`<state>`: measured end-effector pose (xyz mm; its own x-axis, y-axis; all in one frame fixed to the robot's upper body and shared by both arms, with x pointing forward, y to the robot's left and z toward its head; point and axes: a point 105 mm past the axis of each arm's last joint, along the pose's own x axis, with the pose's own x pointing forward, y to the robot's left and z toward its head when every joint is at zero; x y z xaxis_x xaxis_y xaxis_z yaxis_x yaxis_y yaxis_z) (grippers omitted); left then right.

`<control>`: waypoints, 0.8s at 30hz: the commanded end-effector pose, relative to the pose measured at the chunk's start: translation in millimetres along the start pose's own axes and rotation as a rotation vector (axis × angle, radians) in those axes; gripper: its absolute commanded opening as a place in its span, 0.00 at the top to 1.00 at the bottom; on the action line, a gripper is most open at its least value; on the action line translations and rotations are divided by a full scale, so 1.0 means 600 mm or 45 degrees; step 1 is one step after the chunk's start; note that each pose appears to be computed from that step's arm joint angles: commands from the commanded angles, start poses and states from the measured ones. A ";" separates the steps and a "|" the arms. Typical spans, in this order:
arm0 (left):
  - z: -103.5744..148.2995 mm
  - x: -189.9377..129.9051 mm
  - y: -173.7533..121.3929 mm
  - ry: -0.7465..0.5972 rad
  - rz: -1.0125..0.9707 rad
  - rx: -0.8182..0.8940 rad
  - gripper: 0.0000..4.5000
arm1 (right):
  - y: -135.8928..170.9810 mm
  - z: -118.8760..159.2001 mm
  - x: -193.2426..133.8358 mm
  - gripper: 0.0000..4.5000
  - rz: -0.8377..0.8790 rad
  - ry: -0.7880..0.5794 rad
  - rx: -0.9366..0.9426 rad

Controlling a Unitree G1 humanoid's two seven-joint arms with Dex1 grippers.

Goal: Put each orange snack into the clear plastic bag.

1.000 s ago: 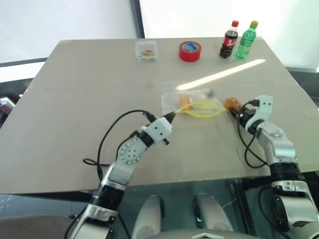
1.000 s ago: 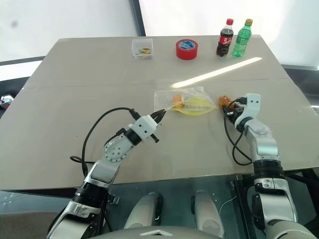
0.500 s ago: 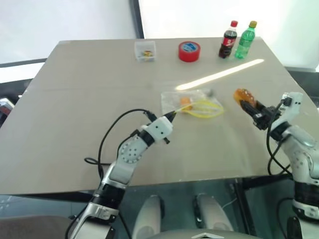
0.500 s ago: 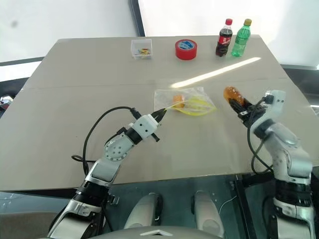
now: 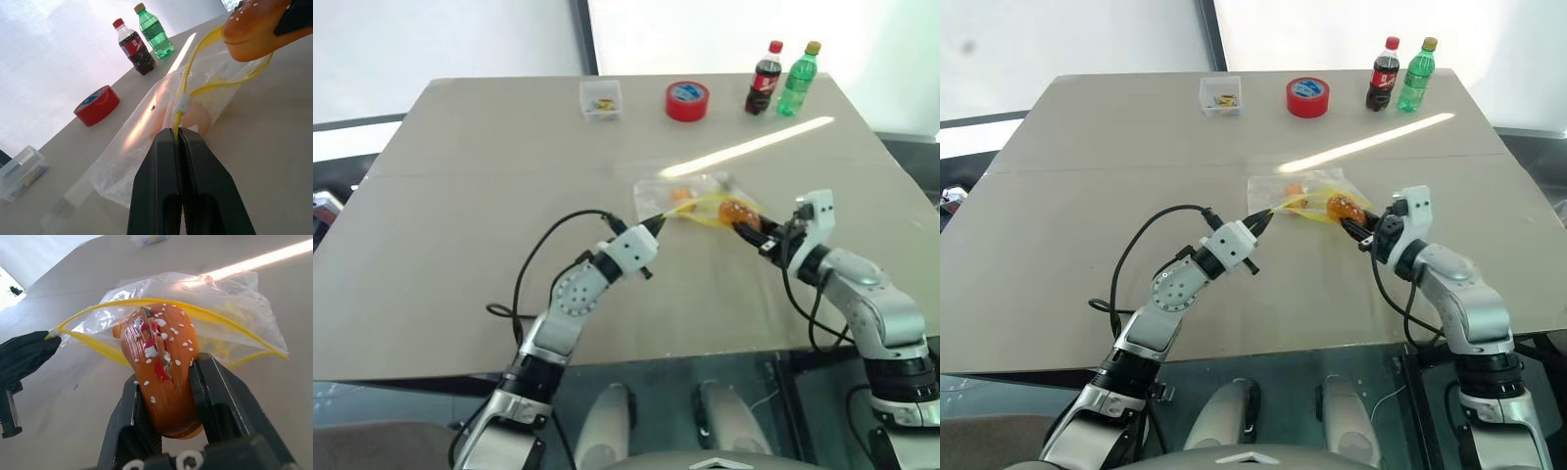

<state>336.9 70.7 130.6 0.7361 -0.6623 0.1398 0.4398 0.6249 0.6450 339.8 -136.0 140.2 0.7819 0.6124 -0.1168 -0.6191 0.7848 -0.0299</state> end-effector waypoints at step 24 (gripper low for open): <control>0.030 0.012 -0.033 -0.113 -0.076 -0.046 1.00 | -0.033 0.012 0.068 0.33 -0.202 0.074 -0.181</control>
<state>324.7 44.4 125.6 0.6558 -0.7423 0.1377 0.5200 0.5764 0.6304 390.0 -126.5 130.8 0.8689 0.4486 -0.2093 -0.4779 0.8703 -0.1187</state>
